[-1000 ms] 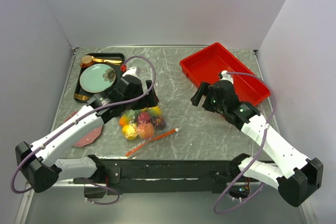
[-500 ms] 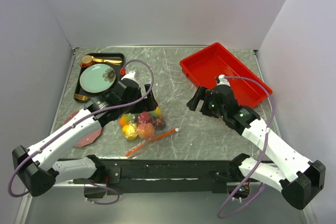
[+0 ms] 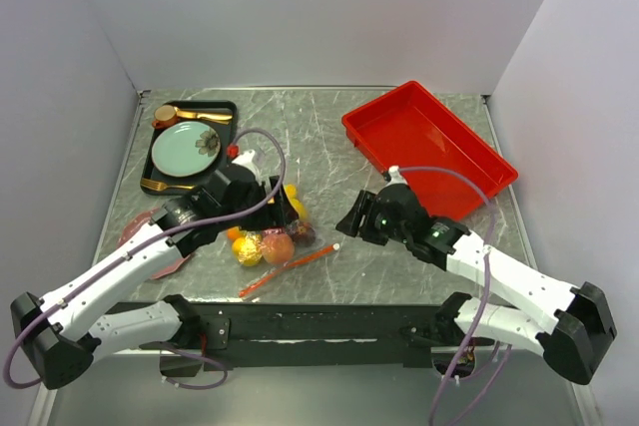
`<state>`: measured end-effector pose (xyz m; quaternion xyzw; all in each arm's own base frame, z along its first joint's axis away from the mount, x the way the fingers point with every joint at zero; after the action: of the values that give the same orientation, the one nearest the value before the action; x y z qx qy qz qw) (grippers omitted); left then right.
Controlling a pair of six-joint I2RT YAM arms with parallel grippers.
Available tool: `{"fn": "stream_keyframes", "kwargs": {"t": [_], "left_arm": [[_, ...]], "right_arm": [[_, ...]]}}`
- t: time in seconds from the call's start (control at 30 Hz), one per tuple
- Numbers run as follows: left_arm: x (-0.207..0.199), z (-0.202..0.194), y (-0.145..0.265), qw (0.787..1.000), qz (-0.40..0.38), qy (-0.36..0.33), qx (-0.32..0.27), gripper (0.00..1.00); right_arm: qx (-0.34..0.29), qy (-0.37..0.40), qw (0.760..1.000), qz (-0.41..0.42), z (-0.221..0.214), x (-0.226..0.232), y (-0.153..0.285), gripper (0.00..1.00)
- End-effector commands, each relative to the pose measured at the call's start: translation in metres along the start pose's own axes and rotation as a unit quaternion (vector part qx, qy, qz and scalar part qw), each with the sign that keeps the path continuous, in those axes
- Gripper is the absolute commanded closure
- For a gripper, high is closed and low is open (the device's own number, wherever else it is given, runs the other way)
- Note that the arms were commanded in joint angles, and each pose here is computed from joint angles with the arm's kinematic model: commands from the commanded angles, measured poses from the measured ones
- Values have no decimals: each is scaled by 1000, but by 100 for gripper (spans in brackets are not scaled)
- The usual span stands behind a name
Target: Open the zip-top bag and remove the fake food
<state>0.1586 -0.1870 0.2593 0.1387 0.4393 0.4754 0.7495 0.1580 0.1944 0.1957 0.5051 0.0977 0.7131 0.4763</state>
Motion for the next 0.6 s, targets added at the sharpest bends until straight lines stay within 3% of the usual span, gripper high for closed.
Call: {"fn": "stream_keyframes", "kwargs": {"t": [0.0,0.33,0.57], "left_arm": [[-11,-12,-1,999,-38,-2,12,23],[-14,-35,-26,998,-28,-6,54,35],[-16,-45,-40,996,-18,-28,77,41]], "right_arm": [[4,-36,999,33,-8,1,-14,42],[24,-28,997,61,-3,-11,-51,46],[69,-19,994,88,-8,-12,-73,48]]}}
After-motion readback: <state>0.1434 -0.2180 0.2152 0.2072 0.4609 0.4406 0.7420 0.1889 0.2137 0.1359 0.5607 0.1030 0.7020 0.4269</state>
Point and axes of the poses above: each gripper's point midway between its finger pads, its own y axis back along the fingers, its own x axis along the line the jaws close on, z = x × y, the point moved 8 cm from there along y, back along the fingers
